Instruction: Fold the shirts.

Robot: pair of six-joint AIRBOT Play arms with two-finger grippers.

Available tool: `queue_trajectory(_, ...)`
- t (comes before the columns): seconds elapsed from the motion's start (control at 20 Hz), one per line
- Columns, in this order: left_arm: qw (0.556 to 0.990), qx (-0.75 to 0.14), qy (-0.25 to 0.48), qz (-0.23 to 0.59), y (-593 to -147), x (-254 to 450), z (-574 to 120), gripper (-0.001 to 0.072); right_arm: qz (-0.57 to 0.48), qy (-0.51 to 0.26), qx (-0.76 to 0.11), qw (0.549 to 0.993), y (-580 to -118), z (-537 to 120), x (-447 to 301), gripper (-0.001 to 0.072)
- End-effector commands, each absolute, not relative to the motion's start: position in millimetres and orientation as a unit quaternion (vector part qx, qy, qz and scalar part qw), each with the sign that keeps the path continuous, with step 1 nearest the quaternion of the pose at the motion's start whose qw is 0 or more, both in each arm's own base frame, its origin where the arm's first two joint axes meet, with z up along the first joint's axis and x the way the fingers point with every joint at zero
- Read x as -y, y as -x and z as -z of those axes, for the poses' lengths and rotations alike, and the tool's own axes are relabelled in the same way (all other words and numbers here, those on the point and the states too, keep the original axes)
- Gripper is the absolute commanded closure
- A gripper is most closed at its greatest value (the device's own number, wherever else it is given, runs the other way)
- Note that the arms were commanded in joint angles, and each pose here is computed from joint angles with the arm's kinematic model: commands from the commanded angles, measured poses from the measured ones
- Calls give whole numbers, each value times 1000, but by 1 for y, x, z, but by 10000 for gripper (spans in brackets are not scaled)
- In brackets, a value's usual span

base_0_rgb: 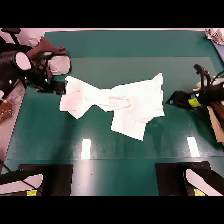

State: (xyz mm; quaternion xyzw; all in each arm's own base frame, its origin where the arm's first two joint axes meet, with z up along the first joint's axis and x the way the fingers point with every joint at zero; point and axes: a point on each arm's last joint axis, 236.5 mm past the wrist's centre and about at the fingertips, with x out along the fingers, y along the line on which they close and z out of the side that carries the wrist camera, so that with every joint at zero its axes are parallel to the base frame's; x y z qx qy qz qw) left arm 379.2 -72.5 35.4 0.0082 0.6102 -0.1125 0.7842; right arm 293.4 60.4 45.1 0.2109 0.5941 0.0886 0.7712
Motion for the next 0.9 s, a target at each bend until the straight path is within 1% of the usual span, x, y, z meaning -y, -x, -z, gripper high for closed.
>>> queue_trajectory(0.0, 737, -658, 4, 153, -323, 85, -5, -7, -95, -226, -593, 767, -261, -39, -71, 88)
queue_trajectory(0.1, 720, -673, 23, 169, -301, 95, 12, -8, -93, -227, -593, 767, -253, -36, -72, 89)
queue_trajectory(0.25, 705, -684, 60, 175, -286, 107, 35, -9, -96, -238, -594, 762, -248, -36, -76, 89)
queue_trajectory(0.45, 727, -654, 109, 176, -302, 123, 39, -10, -107, -251, -593, 758, -248, -40, -83, 88)
queue_trajectory(0.7, 761, -617, 115, 164, -326, 121, 37, -10, -111, -248, -605, 748, -241, -38, -85, 88)
queue_trajectory(0.85, 766, -615, 108, 153, -325, 116, 48, -10, -111, -248, -605, 748, -240, -38, -85, 88)
